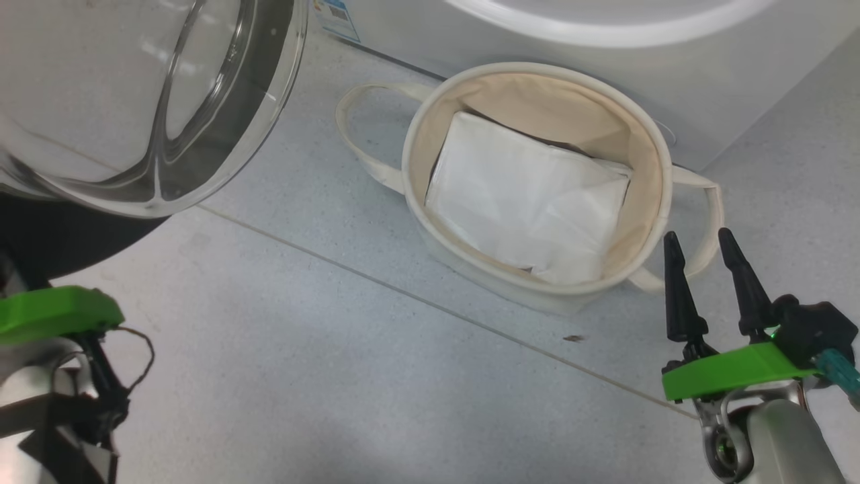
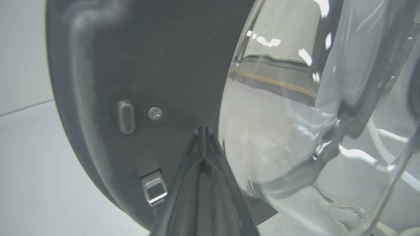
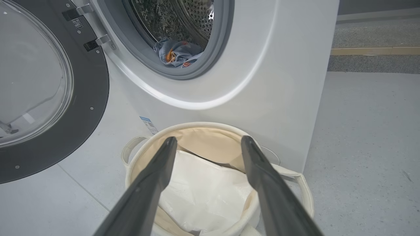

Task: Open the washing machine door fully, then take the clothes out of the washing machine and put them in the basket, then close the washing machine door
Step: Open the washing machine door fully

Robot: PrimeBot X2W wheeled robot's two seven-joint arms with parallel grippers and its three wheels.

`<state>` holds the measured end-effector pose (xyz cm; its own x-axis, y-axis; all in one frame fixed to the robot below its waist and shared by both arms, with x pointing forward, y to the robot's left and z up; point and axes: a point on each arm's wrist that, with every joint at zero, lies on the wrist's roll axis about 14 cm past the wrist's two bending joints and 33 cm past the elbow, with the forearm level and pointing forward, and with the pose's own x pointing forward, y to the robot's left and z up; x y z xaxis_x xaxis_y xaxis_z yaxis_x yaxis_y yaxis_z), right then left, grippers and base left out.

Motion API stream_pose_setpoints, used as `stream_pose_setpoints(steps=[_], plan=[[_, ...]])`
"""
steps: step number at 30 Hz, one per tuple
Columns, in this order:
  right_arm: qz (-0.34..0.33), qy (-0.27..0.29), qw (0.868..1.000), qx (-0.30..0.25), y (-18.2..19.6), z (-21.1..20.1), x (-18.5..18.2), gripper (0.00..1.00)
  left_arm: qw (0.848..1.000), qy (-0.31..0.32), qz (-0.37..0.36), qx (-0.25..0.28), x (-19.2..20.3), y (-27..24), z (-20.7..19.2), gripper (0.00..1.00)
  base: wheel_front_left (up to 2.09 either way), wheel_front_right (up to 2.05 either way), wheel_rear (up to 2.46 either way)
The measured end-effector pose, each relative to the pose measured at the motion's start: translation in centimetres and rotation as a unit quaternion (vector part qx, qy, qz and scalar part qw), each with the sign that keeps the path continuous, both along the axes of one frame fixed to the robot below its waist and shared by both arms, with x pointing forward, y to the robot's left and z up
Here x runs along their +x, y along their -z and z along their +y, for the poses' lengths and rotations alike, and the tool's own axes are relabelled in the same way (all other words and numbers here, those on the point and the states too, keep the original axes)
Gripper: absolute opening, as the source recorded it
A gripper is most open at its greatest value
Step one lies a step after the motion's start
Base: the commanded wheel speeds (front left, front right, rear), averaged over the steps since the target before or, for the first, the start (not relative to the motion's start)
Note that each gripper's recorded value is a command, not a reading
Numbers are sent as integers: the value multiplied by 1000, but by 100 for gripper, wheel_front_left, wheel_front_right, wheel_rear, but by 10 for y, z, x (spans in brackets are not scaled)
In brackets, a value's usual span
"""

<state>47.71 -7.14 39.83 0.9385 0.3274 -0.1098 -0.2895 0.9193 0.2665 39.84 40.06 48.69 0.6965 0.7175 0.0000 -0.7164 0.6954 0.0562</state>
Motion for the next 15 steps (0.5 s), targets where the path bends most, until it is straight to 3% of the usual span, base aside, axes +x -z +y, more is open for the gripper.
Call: stream_pose_setpoints(steps=[7, 15], plan=[[-17, 5, 1000, 2, -16, -3, -1, 100, 999, 28, -20, 9, 6, -12, -24, 0, 0, 0, 0], [-67, 21, 997, 21, -62, -11, -1, 100, 992, 115, -55, 2, 8, -28, -87, 0, 0, 0, 0]])
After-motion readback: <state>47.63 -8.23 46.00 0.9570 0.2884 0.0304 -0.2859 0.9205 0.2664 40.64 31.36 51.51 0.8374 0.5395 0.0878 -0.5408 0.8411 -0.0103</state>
